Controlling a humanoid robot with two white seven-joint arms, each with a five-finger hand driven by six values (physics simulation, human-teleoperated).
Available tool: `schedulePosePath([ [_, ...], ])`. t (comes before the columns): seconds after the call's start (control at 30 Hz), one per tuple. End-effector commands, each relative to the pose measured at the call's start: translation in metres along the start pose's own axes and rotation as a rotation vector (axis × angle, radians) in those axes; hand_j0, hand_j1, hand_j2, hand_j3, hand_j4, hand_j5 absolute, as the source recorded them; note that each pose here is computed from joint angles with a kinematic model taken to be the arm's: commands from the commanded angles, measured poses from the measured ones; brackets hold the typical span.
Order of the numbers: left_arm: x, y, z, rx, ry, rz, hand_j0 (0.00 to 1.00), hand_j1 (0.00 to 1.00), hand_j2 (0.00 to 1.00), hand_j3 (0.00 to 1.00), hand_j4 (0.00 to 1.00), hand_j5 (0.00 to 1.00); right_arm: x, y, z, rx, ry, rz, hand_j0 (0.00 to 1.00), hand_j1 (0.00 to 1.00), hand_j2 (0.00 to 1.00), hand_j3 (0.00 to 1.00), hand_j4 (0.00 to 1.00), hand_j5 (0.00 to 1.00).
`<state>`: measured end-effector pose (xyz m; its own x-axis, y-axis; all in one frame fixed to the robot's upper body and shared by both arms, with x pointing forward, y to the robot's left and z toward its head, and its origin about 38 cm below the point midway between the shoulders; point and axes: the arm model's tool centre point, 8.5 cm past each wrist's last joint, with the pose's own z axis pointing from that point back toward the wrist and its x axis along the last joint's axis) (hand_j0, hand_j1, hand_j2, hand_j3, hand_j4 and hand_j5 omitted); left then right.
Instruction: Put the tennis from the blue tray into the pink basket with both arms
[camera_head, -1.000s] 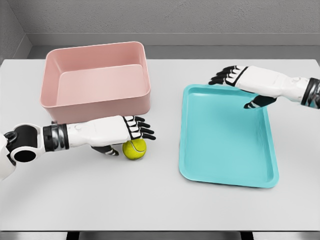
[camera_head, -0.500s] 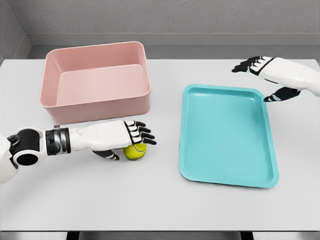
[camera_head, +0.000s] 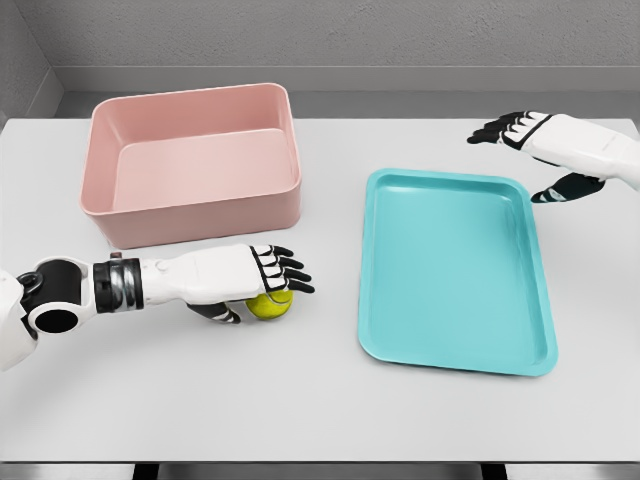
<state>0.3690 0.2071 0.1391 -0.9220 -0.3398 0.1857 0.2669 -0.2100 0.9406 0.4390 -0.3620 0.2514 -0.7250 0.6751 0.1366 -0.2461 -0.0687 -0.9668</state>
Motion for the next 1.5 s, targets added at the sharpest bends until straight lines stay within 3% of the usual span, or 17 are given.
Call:
schedulePosePath([
  [0.0, 0.000, -0.001, 0.000, -0.016, -0.001, 0.006, 1.00, 1.00, 1.00, 1.00, 1.00, 1.00, 0.000, -0.001, 0.001, -0.005, 0.002, -0.004, 1.00, 1.00, 1.00, 1.00, 1.00, 1.00],
  [0.2, 0.001, 0.000, 0.000, -0.012, -0.004, 0.008, 1.00, 1.00, 1.00, 1.00, 1.00, 1.00, -0.001, -0.003, 0.001, -0.010, 0.004, -0.002, 1.00, 1.00, 1.00, 1.00, 1.00, 1.00],
  [0.3, 0.001, 0.001, 0.001, -0.009, -0.003, 0.012, 0.79, 0.79, 0.79, 0.79, 0.79, 0.79, -0.002, -0.002, 0.004, -0.007, 0.010, -0.003, 1.00, 1.00, 1.00, 1.00, 1.00, 1.00],
  [0.47, 0.000, 0.001, 0.001, -0.009, -0.001, 0.011, 0.68, 0.68, 0.68, 0.68, 0.68, 0.68, -0.002, -0.002, 0.005, -0.006, 0.012, -0.003, 1.00, 1.00, 1.00, 1.00, 1.00, 1.00],
  [0.6, 0.000, 0.001, 0.001, -0.011, -0.001, 0.010, 0.67, 0.67, 0.67, 0.67, 0.67, 0.67, -0.002, -0.002, 0.005, -0.006, 0.012, -0.003, 1.00, 1.00, 1.00, 1.00, 1.00, 1.00],
  [0.67, 0.000, 0.000, 0.001, -0.009, -0.001, 0.013, 0.57, 0.57, 0.57, 0.57, 0.57, 0.57, -0.002, -0.002, 0.005, -0.006, 0.012, -0.003, 1.00, 1.00, 1.00, 1.00, 1.00, 1.00],
  [1.0, 0.002, 0.003, 0.002, -0.003, -0.005, 0.007, 0.56, 0.56, 0.56, 0.56, 0.56, 0.56, -0.005, -0.004, 0.010, -0.008, 0.023, 0.000, 1.00, 1.00, 1.00, 1.00, 1.00, 1.00],
  [1.17, 0.008, 0.016, 0.004, 0.027, -0.024, -0.001, 0.56, 0.56, 0.56, 0.56, 0.56, 0.56, -0.006, -0.004, 0.012, -0.013, 0.027, -0.002, 1.00, 1.00, 1.00, 1.00, 1.00, 1.00],
  [1.47, 0.001, 0.041, 0.023, 0.071, 0.009, -0.031, 0.56, 0.56, 0.56, 0.56, 0.56, 0.56, -0.005, -0.004, 0.011, -0.013, 0.026, -0.002, 1.00, 1.00, 1.00, 1.00, 1.00, 1.00],
])
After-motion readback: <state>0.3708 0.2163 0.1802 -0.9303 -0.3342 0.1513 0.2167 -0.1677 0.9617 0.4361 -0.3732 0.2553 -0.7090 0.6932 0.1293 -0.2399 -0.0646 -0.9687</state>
